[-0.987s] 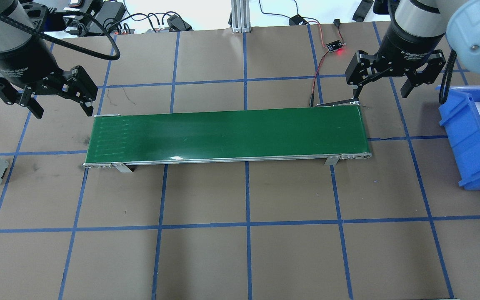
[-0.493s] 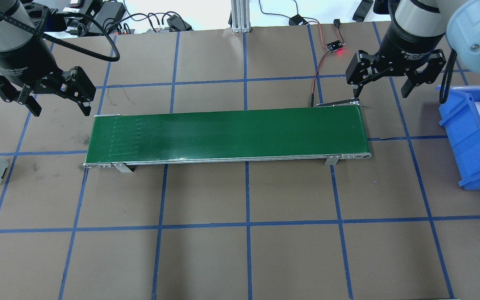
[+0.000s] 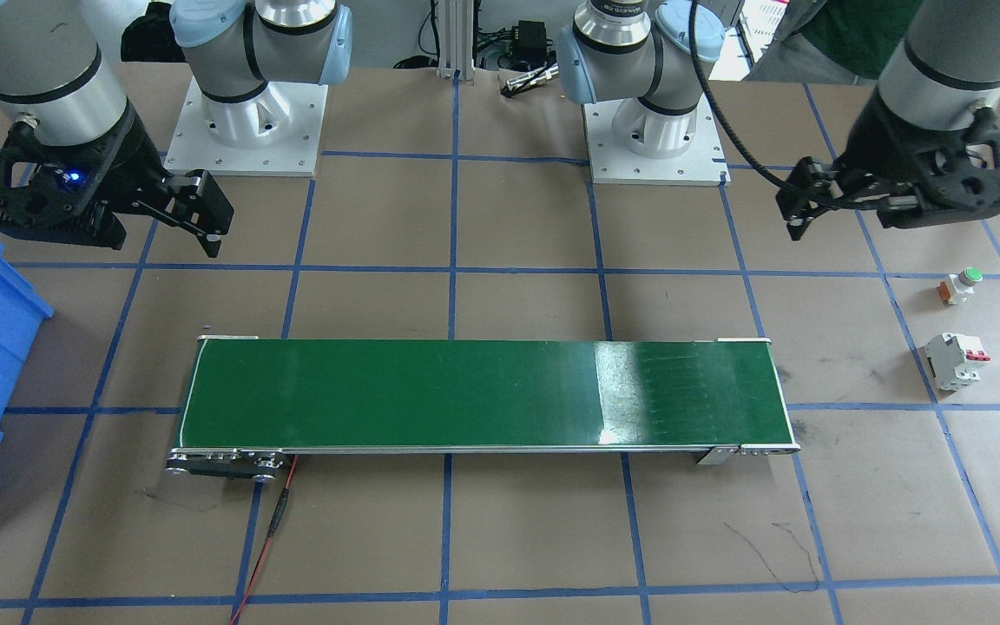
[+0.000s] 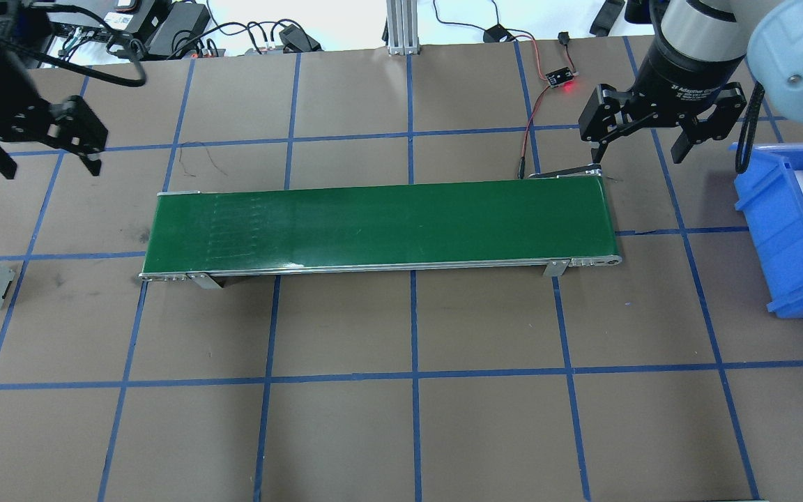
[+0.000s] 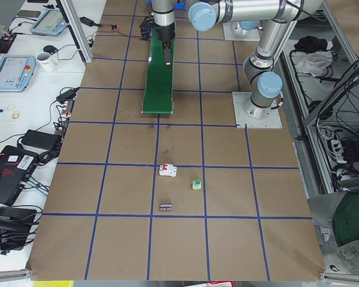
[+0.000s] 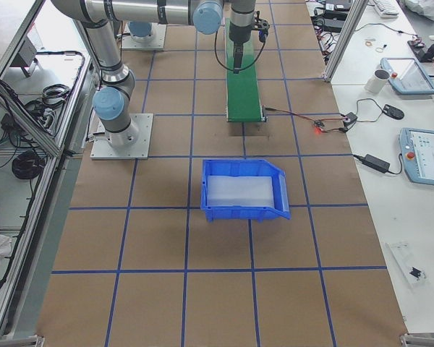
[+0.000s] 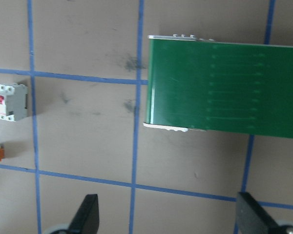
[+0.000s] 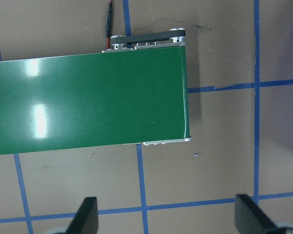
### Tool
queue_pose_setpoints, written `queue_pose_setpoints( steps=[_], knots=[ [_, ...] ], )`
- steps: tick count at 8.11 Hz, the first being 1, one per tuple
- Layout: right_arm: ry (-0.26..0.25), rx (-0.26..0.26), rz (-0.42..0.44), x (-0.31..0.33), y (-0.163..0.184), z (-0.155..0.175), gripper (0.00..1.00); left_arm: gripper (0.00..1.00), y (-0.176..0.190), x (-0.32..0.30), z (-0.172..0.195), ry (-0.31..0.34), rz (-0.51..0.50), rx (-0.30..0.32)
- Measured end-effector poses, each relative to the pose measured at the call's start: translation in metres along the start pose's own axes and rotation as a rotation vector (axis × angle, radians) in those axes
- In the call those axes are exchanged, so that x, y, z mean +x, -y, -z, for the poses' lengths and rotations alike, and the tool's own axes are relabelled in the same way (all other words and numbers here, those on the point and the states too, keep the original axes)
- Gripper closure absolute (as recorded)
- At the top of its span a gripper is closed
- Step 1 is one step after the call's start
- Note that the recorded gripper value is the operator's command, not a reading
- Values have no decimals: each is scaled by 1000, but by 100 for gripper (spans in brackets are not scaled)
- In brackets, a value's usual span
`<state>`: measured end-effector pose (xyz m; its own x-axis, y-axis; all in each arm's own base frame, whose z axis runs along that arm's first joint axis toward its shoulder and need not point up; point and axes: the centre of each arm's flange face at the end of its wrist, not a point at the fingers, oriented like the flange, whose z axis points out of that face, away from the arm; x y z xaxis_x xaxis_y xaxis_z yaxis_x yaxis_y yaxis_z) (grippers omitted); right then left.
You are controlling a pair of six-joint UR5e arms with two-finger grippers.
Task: Move capacitor from left to right
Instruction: 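Move the left gripper out toward the brown capacitor beside the conveyor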
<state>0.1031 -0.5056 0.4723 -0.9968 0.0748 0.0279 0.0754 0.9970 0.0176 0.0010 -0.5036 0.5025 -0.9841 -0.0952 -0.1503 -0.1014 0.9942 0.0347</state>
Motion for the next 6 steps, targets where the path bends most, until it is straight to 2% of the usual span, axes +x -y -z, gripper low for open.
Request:
queue_pose_setpoints(
  steps=[1,3,6],
  knots=[
    [0,0,0,0,0,0,0,0,8,-47,-4,6,25,28],
    [1,0,-1,0,0,0,0,0,10,-117,-11,26,7,61],
    [0,0,-2,0,0,0,0,0,11,-181,-34,33,-56,41]
  ],
)
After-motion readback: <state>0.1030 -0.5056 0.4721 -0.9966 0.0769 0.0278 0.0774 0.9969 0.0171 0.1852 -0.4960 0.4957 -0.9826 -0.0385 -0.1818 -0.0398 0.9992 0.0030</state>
